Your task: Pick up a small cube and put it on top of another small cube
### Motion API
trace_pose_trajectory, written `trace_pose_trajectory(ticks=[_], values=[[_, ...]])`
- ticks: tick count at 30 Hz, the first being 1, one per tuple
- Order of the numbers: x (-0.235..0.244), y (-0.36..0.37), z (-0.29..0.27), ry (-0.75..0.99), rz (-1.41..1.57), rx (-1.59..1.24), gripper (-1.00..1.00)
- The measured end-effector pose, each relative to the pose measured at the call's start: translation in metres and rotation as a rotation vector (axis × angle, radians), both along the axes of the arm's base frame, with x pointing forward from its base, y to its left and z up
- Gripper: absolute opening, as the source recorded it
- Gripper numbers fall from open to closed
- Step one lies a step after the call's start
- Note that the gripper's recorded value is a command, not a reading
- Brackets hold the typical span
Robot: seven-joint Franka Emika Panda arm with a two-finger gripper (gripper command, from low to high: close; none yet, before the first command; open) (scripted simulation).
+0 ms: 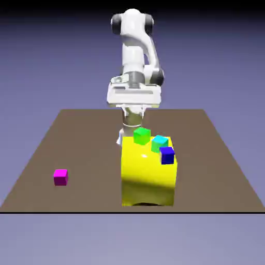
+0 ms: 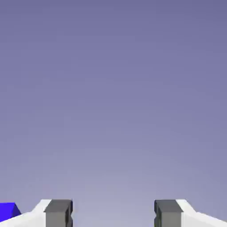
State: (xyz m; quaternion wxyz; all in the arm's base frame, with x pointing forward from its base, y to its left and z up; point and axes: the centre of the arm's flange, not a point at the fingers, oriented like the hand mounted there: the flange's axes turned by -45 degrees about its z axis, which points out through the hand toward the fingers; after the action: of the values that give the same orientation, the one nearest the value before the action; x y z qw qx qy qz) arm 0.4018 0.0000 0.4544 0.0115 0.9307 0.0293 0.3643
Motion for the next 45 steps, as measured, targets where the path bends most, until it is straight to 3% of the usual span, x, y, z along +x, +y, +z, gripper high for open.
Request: trace_pose_trajectory(ticks=[11,22,33,45], values=[[0.098,-0.062,-0.059,0.472,0.008,-0.102,0.00],[0.154,-0.150,-0.149,0.961,0.007,-0.159,0.00],[0.158,-0.242,-0.252,1.466,-0.008,-0.156,0.00],[0.115,-0.319,-0.358,2.015,-0.049,-0.072,0.00]])
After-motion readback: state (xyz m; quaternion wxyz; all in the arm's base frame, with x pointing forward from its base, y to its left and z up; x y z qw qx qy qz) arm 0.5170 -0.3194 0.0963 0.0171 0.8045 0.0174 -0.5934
